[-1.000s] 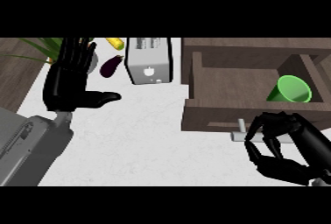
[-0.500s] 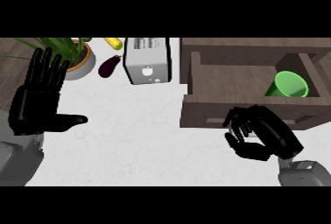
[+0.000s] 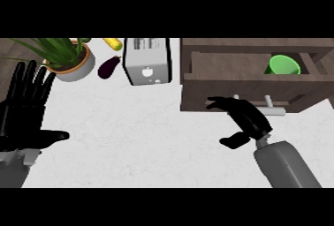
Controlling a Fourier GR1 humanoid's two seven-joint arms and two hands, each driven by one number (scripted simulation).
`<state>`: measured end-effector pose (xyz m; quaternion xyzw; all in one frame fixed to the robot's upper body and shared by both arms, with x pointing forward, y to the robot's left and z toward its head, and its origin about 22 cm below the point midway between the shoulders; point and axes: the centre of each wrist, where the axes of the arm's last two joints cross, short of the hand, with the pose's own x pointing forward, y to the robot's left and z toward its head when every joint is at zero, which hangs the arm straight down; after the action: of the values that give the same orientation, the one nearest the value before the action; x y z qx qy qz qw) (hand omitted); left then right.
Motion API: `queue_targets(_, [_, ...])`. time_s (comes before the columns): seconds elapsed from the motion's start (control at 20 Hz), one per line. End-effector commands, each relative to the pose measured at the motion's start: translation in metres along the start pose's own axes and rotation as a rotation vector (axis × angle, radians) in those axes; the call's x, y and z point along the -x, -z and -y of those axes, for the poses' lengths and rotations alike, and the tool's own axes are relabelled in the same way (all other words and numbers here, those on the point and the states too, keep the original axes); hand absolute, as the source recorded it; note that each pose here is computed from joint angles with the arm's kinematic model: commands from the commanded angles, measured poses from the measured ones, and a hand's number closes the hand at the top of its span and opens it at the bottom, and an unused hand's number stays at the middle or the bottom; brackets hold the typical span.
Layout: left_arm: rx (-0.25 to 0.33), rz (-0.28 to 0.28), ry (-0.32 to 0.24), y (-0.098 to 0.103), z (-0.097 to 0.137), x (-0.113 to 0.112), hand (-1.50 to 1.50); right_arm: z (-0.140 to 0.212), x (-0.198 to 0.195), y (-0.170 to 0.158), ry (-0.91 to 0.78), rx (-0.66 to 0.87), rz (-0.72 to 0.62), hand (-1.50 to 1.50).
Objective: Pick up the cup, place it into the drawer and close the drawer
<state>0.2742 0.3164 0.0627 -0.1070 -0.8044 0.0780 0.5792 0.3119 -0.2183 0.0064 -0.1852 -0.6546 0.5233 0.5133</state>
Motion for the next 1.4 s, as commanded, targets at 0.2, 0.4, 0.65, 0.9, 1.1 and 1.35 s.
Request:
queue_targets(0.2, [0.006, -0.001, -0.029, -0.019, -0.036, 0.013, -1.5, -0.015, 0.04, 0.031, 0.027, -0.011, -0.023, -1.5])
queue_targets(0.4, [0.017, 0.009, -0.038, -0.009, -0.041, -0.004, -1.5, 0.008, 0.046, 0.063, 0.086, -0.024, -0.033, -1.5])
queue_targets(0.65, [0.02, 0.006, -0.036, 0.005, -0.03, 0.003, -1.5, 0.037, 0.056, 0.08, 0.106, -0.04, -0.054, -1.5])
queue_targets(0.9, [0.037, -0.007, -0.034, -0.01, -0.037, 0.013, -1.5, 0.056, 0.068, 0.078, 0.077, -0.052, -0.07, -1.5])
queue_targets(1.1, [0.045, 0.012, -0.041, -0.005, -0.029, 0.014, -1.5, 0.095, 0.074, 0.077, 0.103, -0.023, -0.095, -1.5])
queue_targets(1.35, [0.064, 0.015, -0.034, -0.009, -0.026, 0.021, -1.5, 0.115, 0.087, 0.065, 0.095, -0.005, -0.097, -1.5])
